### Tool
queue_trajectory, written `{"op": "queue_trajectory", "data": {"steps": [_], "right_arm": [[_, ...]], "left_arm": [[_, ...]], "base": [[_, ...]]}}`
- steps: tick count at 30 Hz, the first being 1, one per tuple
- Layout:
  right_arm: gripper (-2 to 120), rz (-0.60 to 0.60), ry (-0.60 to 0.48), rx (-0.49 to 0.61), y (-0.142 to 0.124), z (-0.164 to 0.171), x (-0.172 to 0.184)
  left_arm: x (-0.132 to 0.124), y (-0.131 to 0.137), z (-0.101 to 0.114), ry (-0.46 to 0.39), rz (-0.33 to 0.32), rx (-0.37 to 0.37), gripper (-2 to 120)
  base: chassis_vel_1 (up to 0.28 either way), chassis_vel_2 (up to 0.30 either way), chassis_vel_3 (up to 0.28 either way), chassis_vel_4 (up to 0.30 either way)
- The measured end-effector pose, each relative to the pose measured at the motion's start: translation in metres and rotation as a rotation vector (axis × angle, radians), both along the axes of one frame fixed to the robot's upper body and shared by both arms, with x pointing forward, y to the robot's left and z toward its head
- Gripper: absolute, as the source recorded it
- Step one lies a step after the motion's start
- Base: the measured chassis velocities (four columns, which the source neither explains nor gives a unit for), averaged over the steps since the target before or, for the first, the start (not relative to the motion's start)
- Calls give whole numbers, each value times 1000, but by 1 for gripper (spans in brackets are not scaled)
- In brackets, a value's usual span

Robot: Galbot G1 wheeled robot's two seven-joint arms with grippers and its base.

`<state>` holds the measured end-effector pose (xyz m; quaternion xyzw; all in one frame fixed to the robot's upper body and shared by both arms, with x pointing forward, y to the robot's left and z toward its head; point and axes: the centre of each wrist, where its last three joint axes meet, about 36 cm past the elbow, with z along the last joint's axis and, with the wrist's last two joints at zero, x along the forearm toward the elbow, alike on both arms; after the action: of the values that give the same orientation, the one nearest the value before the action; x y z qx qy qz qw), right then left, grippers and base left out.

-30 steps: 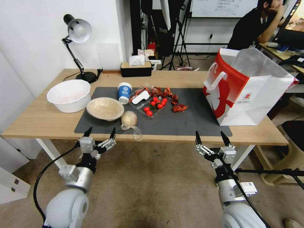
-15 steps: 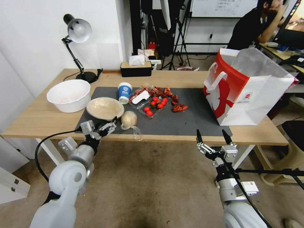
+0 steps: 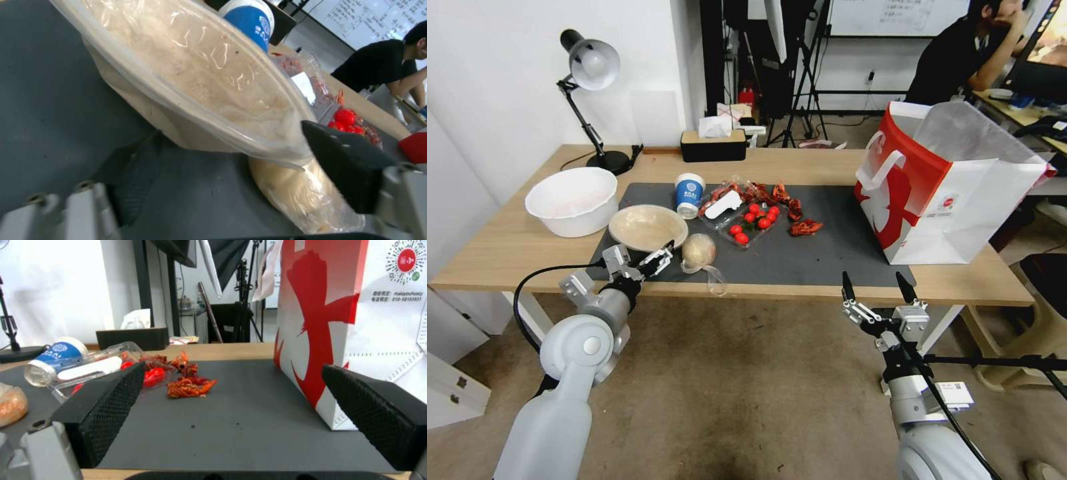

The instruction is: Pick up the trash from the table and place it into the takeout bag.

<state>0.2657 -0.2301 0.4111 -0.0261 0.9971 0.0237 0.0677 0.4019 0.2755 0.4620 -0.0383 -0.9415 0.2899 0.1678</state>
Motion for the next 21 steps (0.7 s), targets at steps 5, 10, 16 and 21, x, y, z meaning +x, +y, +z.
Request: {"op": "queue_trajectory", "data": {"steps": [5,10,16,21], "right_arm": [[99,-1,-1,1,1,0,0],[99,-1,-1,2,2,0,0],[99,-1,0,3,2,-1,0],[99,-2,0,4,2,-1,0]], "left_arm": [[0,1,0,1,1,9,56],[1,2,0,0,-2,18,38],[0,3,2,-6,-7,29,19],[0,3,2,-10,-10,35,5]], "base": [[0,0,0,0],[0,0,0,0],[0,0,0,0],[0,0,0,0]]}}
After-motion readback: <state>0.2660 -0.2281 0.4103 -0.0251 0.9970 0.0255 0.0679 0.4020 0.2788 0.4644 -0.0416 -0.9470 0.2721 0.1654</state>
